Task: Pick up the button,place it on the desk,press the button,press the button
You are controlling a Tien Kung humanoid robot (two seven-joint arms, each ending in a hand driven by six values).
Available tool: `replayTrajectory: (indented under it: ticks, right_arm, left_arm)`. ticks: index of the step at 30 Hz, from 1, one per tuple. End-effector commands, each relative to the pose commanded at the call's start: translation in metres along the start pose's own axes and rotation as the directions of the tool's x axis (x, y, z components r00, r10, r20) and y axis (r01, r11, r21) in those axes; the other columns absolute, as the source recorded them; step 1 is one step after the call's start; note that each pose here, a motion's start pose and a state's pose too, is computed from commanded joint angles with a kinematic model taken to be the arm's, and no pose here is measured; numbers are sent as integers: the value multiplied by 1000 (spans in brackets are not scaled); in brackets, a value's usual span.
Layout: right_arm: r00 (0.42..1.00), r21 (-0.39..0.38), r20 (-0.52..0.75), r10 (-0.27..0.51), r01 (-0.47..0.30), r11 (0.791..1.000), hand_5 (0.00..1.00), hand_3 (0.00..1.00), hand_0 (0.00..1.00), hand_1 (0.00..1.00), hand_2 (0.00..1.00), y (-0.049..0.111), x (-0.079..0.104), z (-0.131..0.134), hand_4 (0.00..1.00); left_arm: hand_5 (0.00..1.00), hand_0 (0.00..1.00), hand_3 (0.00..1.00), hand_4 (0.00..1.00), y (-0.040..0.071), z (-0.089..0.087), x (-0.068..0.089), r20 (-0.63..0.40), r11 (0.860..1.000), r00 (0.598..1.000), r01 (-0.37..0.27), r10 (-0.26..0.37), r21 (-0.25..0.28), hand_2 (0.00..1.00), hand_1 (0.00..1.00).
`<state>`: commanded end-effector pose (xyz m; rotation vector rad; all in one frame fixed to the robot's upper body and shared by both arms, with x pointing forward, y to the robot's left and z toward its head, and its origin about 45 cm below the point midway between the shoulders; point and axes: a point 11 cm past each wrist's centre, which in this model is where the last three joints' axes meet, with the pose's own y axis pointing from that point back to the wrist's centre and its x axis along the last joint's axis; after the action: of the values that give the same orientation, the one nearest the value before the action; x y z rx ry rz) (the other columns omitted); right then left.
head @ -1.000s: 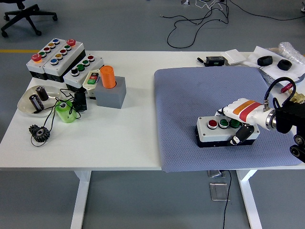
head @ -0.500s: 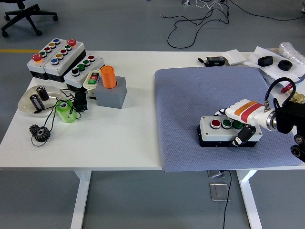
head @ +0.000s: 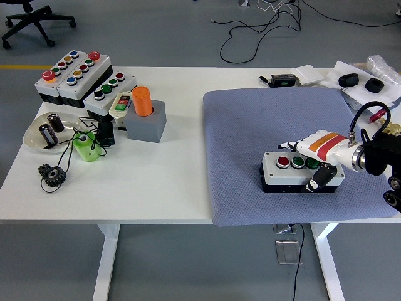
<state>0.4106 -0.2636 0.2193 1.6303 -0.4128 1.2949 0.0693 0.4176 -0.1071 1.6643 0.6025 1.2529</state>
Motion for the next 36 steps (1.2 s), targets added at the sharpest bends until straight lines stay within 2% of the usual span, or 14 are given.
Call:
replayTrajectory:
  ticks: [4, 5, 10, 11, 16, 17, 22, 23, 36]
  right_arm:
    - [1000, 0, 12, -1, 1, 1000, 150, 998, 491, 526, 805, 1, 0, 0, 913]
    - [1000, 0, 15, -3, 3, 1000, 168, 998, 546, 604, 882, 1, 0, 0, 931]
    - [999, 1, 45, -7, 7, 1000, 168, 998, 546, 604, 882, 3, -1, 0, 931]
    - [999, 1, 50, -8, 8, 1000, 174, 998, 654, 684, 926, 3, -1, 0, 937]
    - [995, 11, 98, -13, 12, 1000, 174, 998, 654, 684, 926, 5, -3, -1, 937]
    - [994, 11, 106, -14, 12, 1000, 187, 998, 826, 831, 958, 6, -3, -1, 946]
    - [991, 14, 131, -10, 9, 1000, 187, 998, 826, 831, 958, 7, -4, 0, 946]
    - [990, 16, 139, -7, 5, 1000, 184, 998, 896, 877, 981, 8, -4, 0, 952]
    - [970, 51, 241, 34, -47, 998, 199, 998, 922, 894, 997, 18, 12, -6, 966]
  left_arm:
    - [981, 605, 470, 284, 0, 0, 0, 0, 1000, 1000, 0, 0, 0, 475, 521]
    - [982, 605, 470, 284, 0, 0, 0, 0, 1000, 1000, 0, 0, 0, 474, 521]
    - [982, 605, 470, 284, 0, -1, -1, 2, 1000, 1000, 1, -1, 3, 474, 521]
    - [980, 604, 470, 283, 0, -2, -1, 1, 1000, 1000, 1, -1, 3, 475, 521]
    - [980, 604, 470, 283, 0, -3, -2, 4, 1000, 1000, 3, -3, 6, 475, 521]
    - [980, 604, 470, 283, 0, -3, -2, 4, 1000, 1000, 3, -3, 7, 475, 521]
    - [980, 604, 470, 283, 0, -4, -3, 7, 1000, 1000, 4, -4, 8, 475, 521]
    - [980, 604, 470, 283, 0, -4, -3, 6, 1000, 1000, 4, -4, 8, 477, 521]
    - [979, 603, 470, 284, 0, -2, -1, 3, 1000, 1000, 2, -2, 3, 476, 521]
